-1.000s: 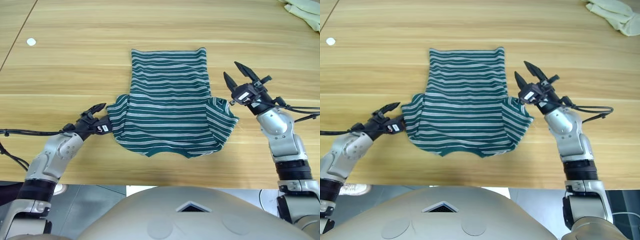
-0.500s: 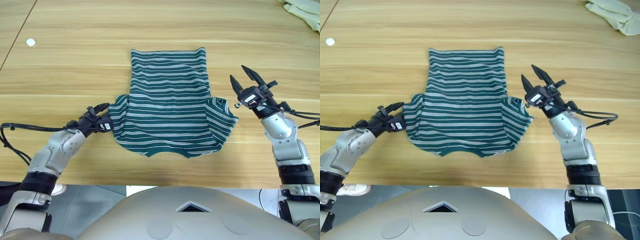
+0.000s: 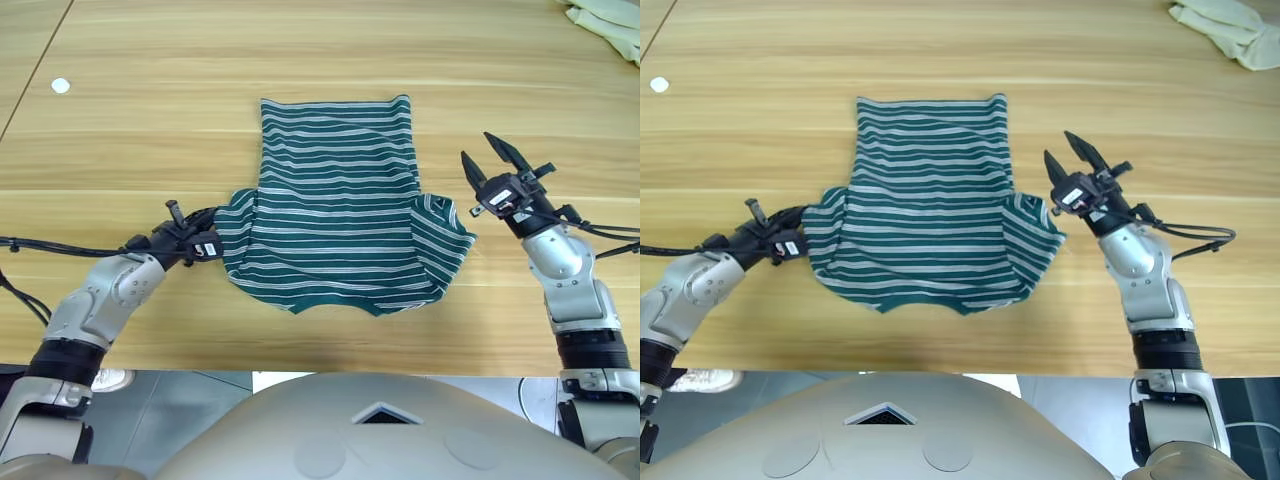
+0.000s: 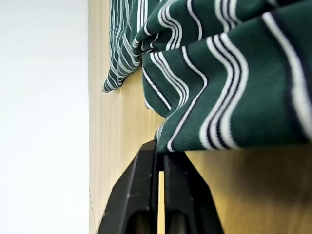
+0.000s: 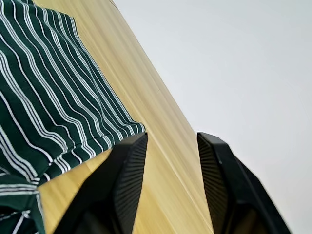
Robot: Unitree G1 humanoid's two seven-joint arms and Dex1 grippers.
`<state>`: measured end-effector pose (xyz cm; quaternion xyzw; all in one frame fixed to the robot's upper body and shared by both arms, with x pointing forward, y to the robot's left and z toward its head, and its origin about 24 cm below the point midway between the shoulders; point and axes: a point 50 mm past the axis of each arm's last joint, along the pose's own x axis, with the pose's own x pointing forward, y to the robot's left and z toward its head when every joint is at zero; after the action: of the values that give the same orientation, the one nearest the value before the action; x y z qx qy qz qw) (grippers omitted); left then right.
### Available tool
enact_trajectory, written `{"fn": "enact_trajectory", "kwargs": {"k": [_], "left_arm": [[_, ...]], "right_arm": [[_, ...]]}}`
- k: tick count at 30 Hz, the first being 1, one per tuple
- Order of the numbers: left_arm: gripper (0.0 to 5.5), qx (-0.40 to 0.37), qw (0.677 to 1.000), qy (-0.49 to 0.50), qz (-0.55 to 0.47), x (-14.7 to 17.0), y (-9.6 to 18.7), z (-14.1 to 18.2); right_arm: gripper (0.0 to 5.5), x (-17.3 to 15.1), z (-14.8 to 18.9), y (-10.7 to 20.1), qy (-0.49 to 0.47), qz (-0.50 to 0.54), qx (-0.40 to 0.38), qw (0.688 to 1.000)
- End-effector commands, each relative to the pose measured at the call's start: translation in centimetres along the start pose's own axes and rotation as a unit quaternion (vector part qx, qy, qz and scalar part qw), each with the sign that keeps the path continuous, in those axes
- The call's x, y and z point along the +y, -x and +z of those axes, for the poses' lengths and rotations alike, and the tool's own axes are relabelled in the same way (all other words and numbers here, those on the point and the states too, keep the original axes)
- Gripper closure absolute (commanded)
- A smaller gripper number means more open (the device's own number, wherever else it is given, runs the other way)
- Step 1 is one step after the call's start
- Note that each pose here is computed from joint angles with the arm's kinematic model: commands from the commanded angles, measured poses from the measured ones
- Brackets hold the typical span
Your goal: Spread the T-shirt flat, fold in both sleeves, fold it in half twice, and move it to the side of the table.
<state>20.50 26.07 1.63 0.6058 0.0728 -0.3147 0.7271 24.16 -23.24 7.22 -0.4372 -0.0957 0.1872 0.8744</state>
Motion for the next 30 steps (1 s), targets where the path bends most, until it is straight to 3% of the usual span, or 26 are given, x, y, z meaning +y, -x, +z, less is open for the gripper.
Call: {"fn": "enact_trajectory", "kwargs": {"k": [1,11,21,30], "left_arm": [[5.47,0.018,0.997,0.064,-0.050,-4.7,1.4,0.2],[5.47,-0.022,0.994,0.093,0.058,-2.9,0.6,1.9],[5.47,-0.111,0.977,0.074,0.167,-0.1,-0.5,4.6],[5.47,-0.166,0.970,0.079,0.159,-0.8,-1.9,6.9]], "right_arm": [[3.64,0.0,-0.2,0.0,0.001,-0.003,0.004,1.000],[3.64,0.4,-0.6,-0.2,0.000,0.002,0.008,1.000],[3.64,0.9,-0.9,-0.1,-0.005,0.008,0.011,1.000],[3.64,1.4,-0.8,-0.3,-0.008,0.020,0.008,1.000]]}}
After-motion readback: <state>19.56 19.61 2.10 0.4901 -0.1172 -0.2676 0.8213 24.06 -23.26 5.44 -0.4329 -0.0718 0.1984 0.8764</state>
